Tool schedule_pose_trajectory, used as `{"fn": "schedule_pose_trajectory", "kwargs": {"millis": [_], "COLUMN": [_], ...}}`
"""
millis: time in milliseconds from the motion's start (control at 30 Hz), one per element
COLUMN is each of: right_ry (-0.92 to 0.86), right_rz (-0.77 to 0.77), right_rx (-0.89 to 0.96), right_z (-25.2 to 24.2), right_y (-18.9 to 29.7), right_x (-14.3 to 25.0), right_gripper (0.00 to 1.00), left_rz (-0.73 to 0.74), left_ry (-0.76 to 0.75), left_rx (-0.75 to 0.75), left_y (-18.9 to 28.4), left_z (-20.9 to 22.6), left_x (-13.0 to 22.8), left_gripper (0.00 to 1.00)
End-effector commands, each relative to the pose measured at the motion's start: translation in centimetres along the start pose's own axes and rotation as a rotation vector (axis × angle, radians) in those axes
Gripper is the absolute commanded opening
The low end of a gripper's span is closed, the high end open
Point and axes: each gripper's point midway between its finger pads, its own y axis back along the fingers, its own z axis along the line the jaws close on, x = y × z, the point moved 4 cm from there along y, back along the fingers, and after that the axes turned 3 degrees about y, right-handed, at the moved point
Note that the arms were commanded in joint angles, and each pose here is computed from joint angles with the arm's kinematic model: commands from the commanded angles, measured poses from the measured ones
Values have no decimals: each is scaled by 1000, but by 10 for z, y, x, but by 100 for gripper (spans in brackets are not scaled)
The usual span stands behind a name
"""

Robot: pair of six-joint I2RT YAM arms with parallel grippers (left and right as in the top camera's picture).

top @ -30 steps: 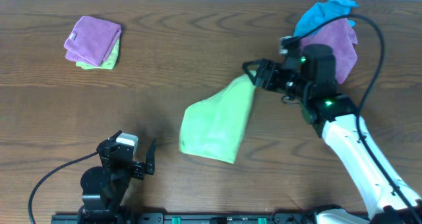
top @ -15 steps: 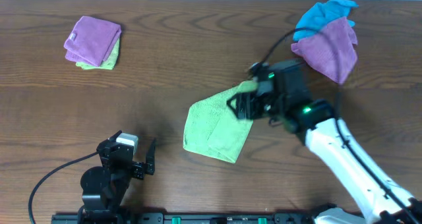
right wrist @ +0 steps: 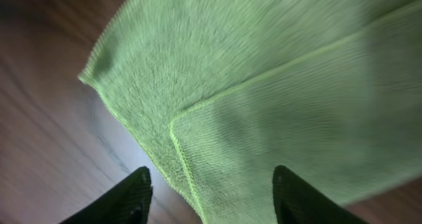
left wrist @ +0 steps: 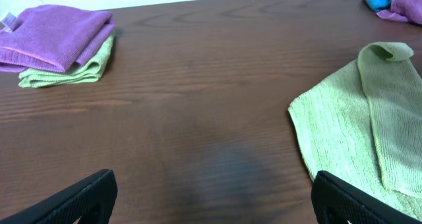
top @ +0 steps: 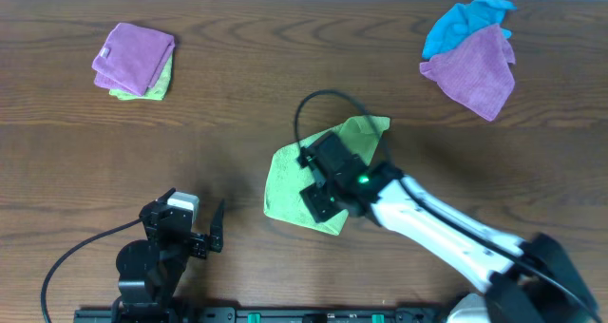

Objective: Fold the cloth
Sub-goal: 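Grasp the lime-green cloth with the right gripper and drag it to center, then lift the green cloth with the right gripper and lay it flat at center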

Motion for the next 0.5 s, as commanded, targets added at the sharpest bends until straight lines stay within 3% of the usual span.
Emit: {"fn": "schedule_pose_trajectory", "kwargs": {"millis": [0,100,467], "right_ry": [27,37,66], "right_rz": [31,50,58], "right_rx": [33,39,81], "right_z": [3,5,7], "right_y": [-16,-25,-43], "right_x": [4,7,7], "right_gripper": [55,52,57], "left_rz": [20,20,20], "left_ry": [4,4,4], "left_rx": [5,5,5], "left_y": [-3,-3,-3], "left_z": [0,0,0], "left_x": [8,8,8], "left_gripper": [96,95,95]}}
